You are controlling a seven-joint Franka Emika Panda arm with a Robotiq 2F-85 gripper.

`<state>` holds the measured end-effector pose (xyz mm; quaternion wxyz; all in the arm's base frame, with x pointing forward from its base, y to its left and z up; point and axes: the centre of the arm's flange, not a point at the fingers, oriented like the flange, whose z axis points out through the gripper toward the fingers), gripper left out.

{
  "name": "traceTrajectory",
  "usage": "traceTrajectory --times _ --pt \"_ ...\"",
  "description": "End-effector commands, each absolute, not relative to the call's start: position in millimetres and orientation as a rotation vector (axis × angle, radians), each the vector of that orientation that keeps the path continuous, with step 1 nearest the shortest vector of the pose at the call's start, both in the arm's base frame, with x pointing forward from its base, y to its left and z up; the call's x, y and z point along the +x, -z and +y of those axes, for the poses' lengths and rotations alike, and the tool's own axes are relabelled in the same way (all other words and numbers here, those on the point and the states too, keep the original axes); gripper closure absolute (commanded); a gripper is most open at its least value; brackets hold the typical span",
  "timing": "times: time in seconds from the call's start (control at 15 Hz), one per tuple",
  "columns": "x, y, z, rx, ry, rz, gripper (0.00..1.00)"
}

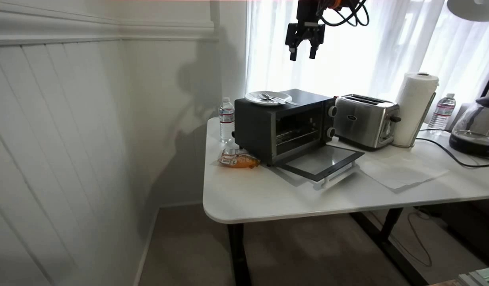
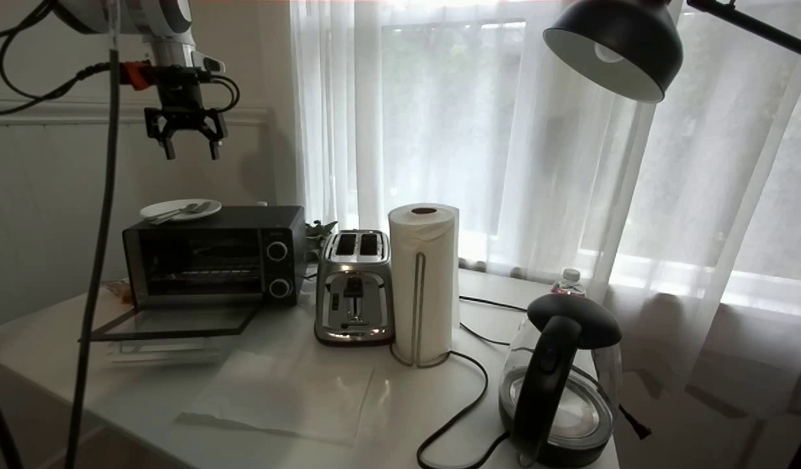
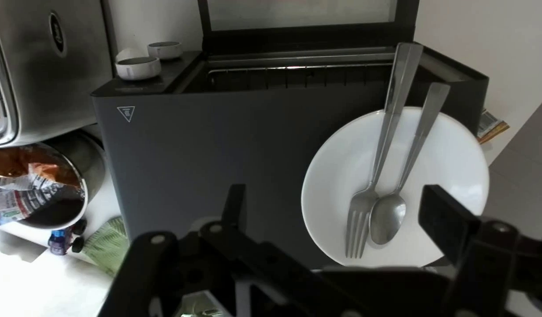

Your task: Pick up the orange packet from the white plate and put it on the table behind the toaster, pick up the silver fork and spoon from the white plate and put them on the sheet of kitchen paper on the table

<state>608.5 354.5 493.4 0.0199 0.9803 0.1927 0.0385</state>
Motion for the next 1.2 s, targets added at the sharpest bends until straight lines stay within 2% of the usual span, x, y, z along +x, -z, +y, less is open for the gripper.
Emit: traceTrajectory --times 0.0,0.33,1.13 --pt "580 -489 375 3.045 -0.095 0.668 0.00" --pt "552 -475 400 3.039 -0.108 0.700 0.00" --pt "560 -400 412 3.002 -0.264 0.578 0.00"
